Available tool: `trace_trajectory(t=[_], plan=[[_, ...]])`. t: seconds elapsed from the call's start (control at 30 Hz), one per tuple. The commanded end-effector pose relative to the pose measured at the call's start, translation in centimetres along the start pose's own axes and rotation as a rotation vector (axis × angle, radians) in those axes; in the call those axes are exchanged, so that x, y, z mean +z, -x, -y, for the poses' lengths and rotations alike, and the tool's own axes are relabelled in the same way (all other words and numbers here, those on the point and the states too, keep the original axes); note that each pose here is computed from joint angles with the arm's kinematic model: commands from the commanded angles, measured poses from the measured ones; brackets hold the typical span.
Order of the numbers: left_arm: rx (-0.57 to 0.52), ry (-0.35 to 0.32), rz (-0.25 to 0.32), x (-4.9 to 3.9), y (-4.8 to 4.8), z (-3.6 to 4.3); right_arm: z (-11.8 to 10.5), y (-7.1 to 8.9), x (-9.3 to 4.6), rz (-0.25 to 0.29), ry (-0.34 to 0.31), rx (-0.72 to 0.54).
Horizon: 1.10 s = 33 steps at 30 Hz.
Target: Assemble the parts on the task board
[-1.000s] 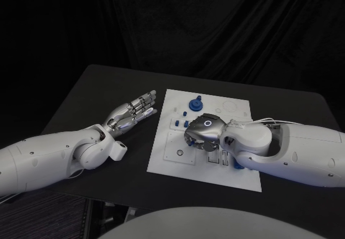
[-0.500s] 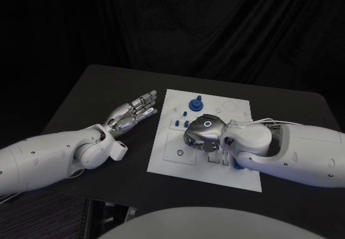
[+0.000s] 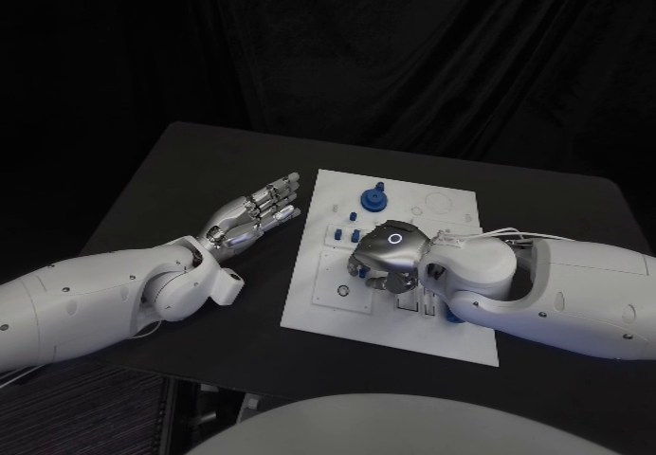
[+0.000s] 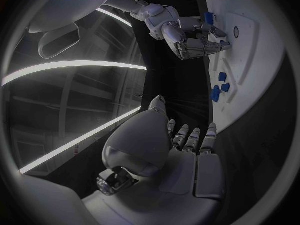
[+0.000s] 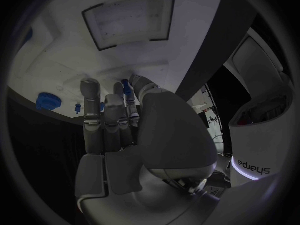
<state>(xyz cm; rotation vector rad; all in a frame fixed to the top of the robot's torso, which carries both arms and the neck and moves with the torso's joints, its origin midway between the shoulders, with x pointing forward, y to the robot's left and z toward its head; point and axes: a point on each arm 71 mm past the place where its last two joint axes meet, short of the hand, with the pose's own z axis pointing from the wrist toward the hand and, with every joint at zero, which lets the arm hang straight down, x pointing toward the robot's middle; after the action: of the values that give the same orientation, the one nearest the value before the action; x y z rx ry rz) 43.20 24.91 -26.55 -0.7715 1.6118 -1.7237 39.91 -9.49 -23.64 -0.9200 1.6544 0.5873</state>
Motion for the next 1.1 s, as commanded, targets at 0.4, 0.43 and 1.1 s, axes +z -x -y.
trace_trajectory(t=[0.4,0.43,1.1], plan=[[-0.015,-0.039,-0.005,-0.1,-0.1,0.17,0.5,0.0,-0.5,0.048,-0.023,0.022],[-0.015,-0.039,-0.005,-0.11,-0.09,0.17,0.6,0.0,-0.5,0.06,-0.024,0.025],[-0.011,-0.039,0.005,-0.36,-0.06,0.15,6.2,3.1,-5.4,0.208,-0.205,0.233]])
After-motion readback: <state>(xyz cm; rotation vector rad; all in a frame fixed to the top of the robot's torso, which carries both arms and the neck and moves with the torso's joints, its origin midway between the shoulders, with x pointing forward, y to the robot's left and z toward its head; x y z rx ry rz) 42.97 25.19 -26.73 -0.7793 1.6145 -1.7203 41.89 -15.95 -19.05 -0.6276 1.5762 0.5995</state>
